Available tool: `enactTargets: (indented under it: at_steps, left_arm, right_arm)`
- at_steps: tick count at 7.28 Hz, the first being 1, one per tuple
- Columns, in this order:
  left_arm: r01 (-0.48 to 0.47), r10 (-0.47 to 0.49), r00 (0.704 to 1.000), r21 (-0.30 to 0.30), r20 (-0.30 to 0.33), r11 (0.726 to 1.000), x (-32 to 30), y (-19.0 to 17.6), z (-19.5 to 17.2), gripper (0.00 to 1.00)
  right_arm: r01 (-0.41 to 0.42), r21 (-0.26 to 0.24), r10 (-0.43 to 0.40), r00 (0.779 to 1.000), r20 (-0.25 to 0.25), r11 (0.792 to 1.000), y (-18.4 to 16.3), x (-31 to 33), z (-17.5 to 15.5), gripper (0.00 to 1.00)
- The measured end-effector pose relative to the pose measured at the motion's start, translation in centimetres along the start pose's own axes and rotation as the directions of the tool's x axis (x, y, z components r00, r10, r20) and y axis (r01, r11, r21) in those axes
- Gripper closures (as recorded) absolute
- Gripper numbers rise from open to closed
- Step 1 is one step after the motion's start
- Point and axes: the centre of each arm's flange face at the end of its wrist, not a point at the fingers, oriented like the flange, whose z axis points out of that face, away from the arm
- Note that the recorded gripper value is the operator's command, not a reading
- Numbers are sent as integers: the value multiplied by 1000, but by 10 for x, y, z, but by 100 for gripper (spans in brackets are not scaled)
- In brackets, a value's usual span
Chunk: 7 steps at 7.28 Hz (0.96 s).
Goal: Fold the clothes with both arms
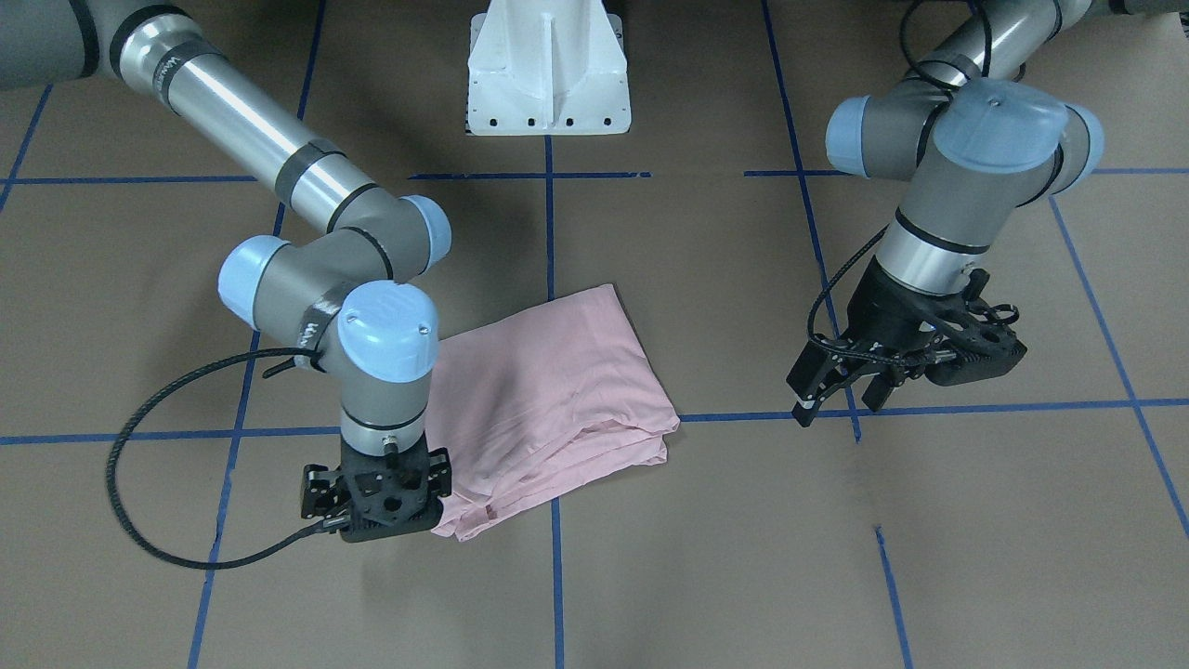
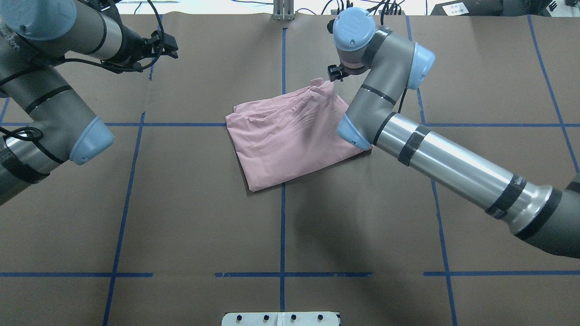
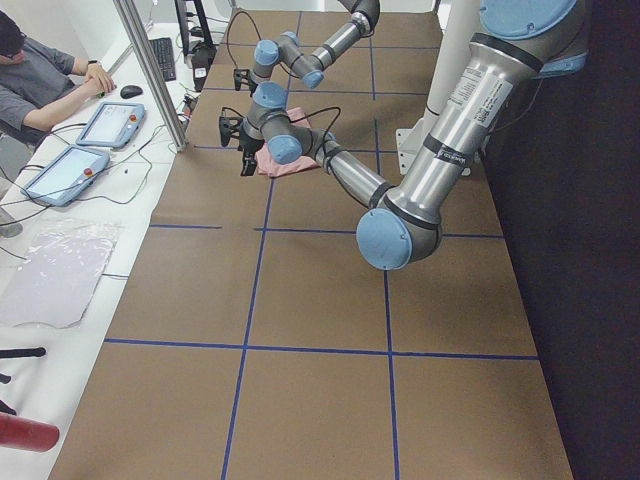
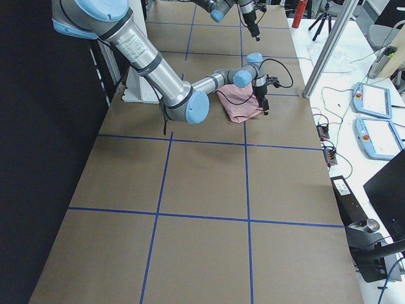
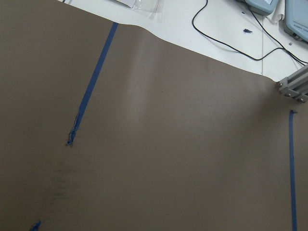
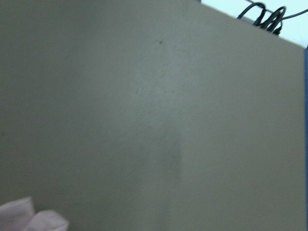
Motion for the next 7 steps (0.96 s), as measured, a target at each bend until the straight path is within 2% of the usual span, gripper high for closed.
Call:
enactTargets:
  at_steps: [2,3,5,7]
  left_arm:
    - [-5,5,1000,3,-8,1000,2,-2,-4,0]
    - [-16,16,1000,-8,-25,1000,4,-4,-12,0]
    - [-99,96,993,-44,-64,994,-19,-20,-51,0]
    - [-230,228,973,-50,-42,972,-94,-49,-86,0]
  right_arm:
    - [-12,-37,14,998,60,999,-29,87,-10,0]
    - [-9,-63,16,994,106,998,-21,153,-12,0]
    - [18,-92,-2,985,173,996,26,317,-22,0]
    - [50,-143,-17,975,221,988,85,459,-21,0]
